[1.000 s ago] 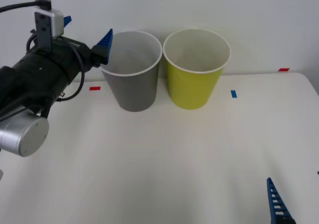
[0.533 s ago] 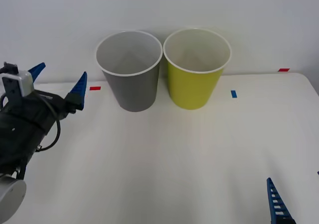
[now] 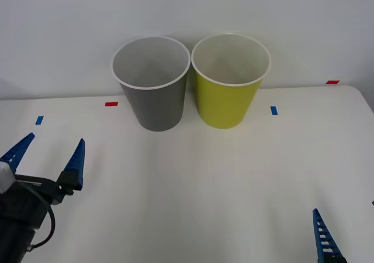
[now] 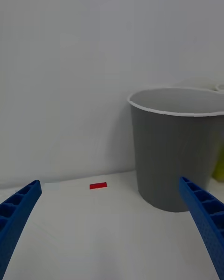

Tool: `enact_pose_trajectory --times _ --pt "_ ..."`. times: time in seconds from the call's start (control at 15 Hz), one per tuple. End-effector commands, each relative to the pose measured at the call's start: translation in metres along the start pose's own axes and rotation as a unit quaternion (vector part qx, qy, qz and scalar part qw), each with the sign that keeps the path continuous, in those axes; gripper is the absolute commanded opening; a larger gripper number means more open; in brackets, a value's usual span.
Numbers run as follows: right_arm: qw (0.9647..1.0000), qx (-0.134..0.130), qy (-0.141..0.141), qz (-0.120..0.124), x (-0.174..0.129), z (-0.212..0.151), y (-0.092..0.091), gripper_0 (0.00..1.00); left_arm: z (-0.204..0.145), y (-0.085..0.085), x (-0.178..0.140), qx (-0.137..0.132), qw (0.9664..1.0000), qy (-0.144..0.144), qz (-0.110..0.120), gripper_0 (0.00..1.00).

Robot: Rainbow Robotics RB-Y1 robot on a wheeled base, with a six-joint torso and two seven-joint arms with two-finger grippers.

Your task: Put cans in the gray bin and PET bottles in the light green bin.

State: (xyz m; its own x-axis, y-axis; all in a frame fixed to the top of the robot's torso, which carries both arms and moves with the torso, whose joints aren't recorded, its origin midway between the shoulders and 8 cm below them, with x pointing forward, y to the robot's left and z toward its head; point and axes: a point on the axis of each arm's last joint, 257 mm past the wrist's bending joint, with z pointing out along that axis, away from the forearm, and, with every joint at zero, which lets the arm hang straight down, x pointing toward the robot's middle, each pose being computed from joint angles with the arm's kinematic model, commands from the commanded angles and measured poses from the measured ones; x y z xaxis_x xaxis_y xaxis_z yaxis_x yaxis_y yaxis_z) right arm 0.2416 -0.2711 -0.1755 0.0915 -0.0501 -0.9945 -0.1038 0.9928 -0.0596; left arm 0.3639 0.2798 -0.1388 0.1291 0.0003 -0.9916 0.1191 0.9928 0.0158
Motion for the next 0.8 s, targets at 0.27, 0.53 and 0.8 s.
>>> enact_pose_trajectory --times 0.27,0.53,0.8 --pt "1.0 0.0 0.0 0.0 0.0 0.0 0.0 1.0 -0.074 -0.013 0.038 -0.019 0.9988 0.038 -0.023 1.0" --pt "1.0 0.0 0.0 0.0 0.0 0.0 0.0 1.0 -0.118 -0.007 0.068 -0.045 0.994 0.099 -0.01 1.0" --pt "1.0 0.0 0.0 0.0 0.0 0.0 0.0 1.0 -0.141 -0.003 0.066 -0.06 0.9929 0.102 0.001 1.0"
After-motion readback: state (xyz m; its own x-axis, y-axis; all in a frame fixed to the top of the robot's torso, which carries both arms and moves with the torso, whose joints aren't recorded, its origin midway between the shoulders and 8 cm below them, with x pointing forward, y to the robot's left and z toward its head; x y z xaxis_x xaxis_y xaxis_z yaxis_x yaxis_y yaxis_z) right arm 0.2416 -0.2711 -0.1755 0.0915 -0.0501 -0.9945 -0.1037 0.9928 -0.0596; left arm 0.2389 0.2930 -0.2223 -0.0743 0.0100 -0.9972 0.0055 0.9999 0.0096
